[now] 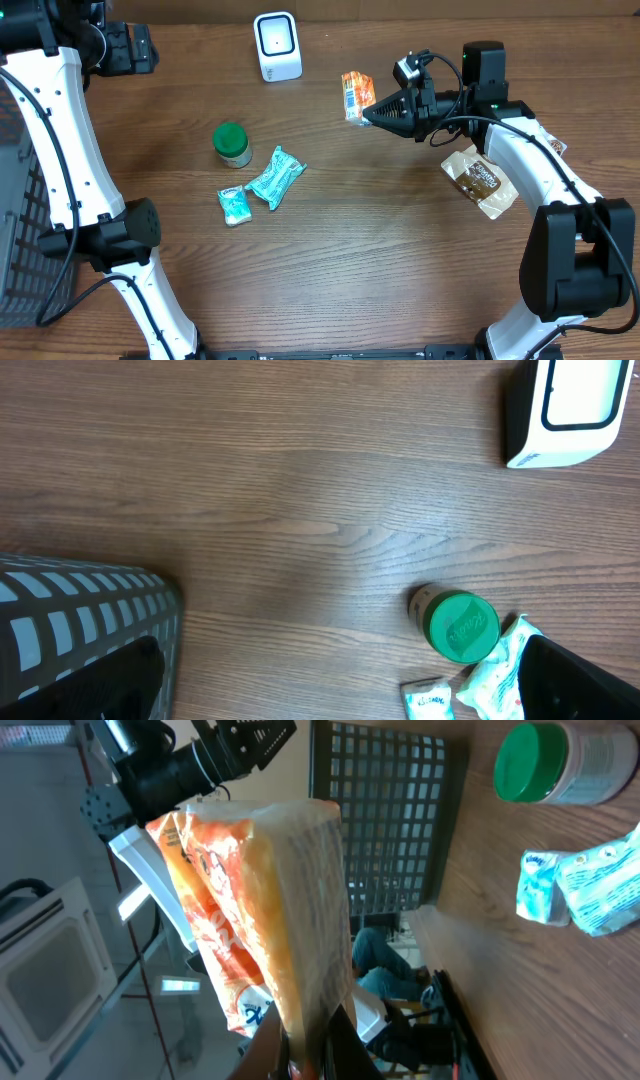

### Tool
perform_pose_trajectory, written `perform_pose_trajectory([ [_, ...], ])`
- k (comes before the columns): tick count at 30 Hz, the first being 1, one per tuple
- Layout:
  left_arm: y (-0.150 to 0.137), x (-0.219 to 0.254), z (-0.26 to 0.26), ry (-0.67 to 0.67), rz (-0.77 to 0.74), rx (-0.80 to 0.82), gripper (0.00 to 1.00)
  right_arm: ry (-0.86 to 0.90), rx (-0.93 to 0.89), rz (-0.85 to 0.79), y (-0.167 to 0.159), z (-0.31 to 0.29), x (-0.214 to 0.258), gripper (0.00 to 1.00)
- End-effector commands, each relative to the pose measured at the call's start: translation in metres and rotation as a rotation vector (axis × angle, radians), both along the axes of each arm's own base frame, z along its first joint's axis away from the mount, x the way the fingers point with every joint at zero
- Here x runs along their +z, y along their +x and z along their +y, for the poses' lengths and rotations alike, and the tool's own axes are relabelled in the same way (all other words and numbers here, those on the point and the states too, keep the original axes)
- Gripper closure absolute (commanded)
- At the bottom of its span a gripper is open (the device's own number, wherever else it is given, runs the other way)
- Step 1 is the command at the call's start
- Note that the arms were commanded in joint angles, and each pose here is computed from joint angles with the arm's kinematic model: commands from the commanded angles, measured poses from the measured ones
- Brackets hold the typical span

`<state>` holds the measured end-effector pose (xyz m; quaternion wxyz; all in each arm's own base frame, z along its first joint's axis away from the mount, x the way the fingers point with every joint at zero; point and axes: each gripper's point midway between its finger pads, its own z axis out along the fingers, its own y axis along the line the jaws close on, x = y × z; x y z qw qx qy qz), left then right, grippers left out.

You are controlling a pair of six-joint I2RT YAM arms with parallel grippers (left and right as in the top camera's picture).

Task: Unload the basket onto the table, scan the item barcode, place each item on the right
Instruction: 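Carry the orange packet up and right, turning it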

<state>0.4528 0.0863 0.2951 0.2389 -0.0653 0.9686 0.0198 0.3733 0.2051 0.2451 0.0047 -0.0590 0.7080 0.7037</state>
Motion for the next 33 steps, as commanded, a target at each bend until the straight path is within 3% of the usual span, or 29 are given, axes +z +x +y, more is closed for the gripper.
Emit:
perform_pose_trajectory([
  [1,-0.006,0.015,-0.001,0.015,-0.034,-0.009,0.0,0.015,0.022,0.063,-0.003,-0.002,0.012,0.96],
  [18,-0.006,0.015,-0.001,0.015,-0.034,-0.009,0.0,-0.045,-0.066,-0.016,0.013,-0.001,0.001,0.96],
  [22,-0.006,0.015,-0.001,0.015,-0.034,-0.009,0.01,-0.198,-0.184,0.006,0.023,-0.006,-0.036,0.96],
  [26,-0.006,0.015,-0.001,0.015,-0.034,-0.009,0.01,-0.503,-0.292,0.052,0.022,-0.025,-0.095,0.96],
  [33,-0.006,0.015,-0.001,0.015,-0.034,-0.009,0.01,-0.661,-0.328,0.053,0.022,-0.034,-0.116,0.96],
])
